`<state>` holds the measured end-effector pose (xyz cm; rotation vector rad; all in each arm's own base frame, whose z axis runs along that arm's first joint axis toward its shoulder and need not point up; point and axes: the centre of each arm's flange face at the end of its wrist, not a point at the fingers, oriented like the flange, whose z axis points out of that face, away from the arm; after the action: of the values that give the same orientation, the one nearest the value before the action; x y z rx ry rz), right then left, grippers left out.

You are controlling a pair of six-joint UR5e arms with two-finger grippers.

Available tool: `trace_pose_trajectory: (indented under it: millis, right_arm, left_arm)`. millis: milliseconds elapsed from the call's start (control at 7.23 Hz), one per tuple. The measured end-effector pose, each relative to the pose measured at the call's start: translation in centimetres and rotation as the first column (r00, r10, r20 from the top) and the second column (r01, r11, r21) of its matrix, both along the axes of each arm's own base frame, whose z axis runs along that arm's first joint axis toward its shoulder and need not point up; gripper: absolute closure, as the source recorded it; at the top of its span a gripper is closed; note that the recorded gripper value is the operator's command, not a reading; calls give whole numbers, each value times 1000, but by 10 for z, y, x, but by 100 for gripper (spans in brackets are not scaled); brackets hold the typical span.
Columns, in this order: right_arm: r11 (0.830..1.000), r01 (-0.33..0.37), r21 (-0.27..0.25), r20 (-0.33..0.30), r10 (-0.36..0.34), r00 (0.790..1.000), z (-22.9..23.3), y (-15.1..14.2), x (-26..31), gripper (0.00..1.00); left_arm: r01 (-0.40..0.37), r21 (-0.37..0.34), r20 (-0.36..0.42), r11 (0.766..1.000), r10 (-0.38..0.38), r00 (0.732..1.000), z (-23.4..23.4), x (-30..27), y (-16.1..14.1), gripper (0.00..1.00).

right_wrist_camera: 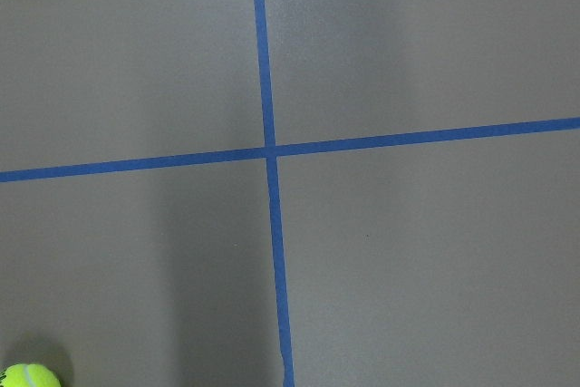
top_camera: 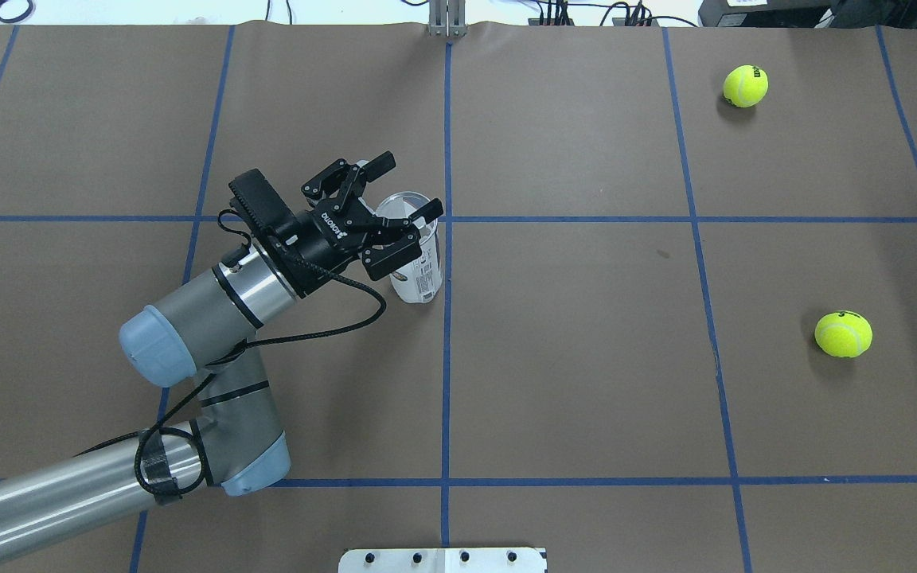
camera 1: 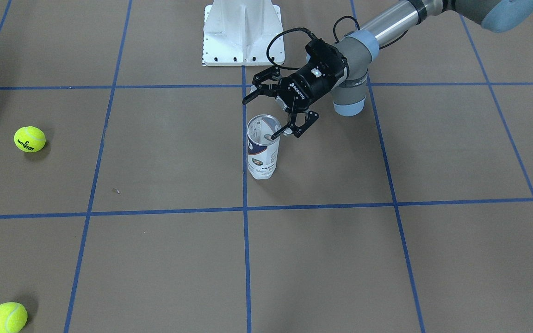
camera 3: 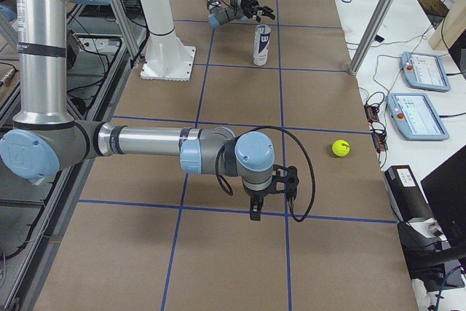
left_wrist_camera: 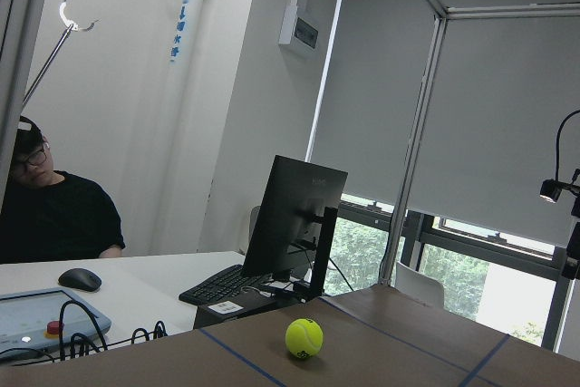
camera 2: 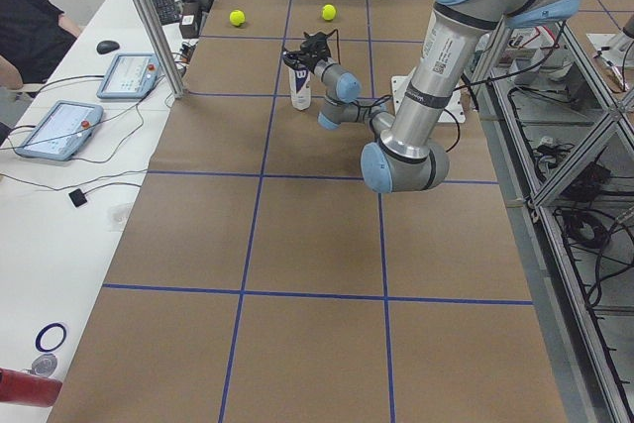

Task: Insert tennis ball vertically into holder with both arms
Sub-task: 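Open the left gripper and draw it back from the can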

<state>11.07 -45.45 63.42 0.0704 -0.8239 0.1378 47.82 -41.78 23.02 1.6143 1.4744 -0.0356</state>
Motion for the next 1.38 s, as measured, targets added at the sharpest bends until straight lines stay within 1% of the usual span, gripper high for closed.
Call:
trace_pose_trajectory:
  millis: [138, 276, 415, 553, 691, 829, 968, 1106, 1244, 1382]
  right_arm:
    - [1000, 0, 1, 0, 0, 1000, 0, 0, 0, 1]
    - [1000, 0, 1, 0, 0, 1000, 0, 0, 0, 1]
    - [1000, 0, 2, 0, 0, 1000, -1, 0, 0, 1]
    - [1000, 0, 4, 0, 0, 1000, -3, 0, 0, 1]
    - [1000, 0, 8, -1, 0, 1000, -4, -1, 0, 1]
    - [1000, 0, 11, -1, 0, 1000, -6, -3, 0, 1]
    - [1000, 2, 14, -1, -2, 1000, -8, -5, 0, 1]
    - [1000, 6, 17, -2, -6, 1000, -10, -6, -2, 1]
    - [1000, 15, 17, -2, -15, 1000, -12, -8, -8, 1]
    - [1000, 22, 9, -3, -22, 1000, -15, -13, -17, 1]
  left_arm:
    - [4, 8, 9, 1000, -4, 1000, -10, -11, -6, 1]
    - [-6, 21, 42, 1000, 5, 999, -22, -28, -10, 1]
    - [-27, 23, 105, 999, 24, 994, -22, -55, -8, 1]
    - [-56, 14, 178, 998, 52, 983, -6, -82, -3, 1]
    - [-86, 2, 234, 996, 84, 969, 15, -98, 3, 1]
    - [-117, -15, 283, 993, 116, 952, 36, -105, 7, 1]
    - [-150, -37, 334, 988, 154, 930, 53, -109, 8, 1]
    - [-194, -69, 394, 979, 206, 896, 67, -113, 3, 1]
    - [-227, -98, 436, 969, 247, 866, 75, -116, -1, 1]
    - [-244, -121, 459, 962, 272, 846, 80, -116, -3, 1]
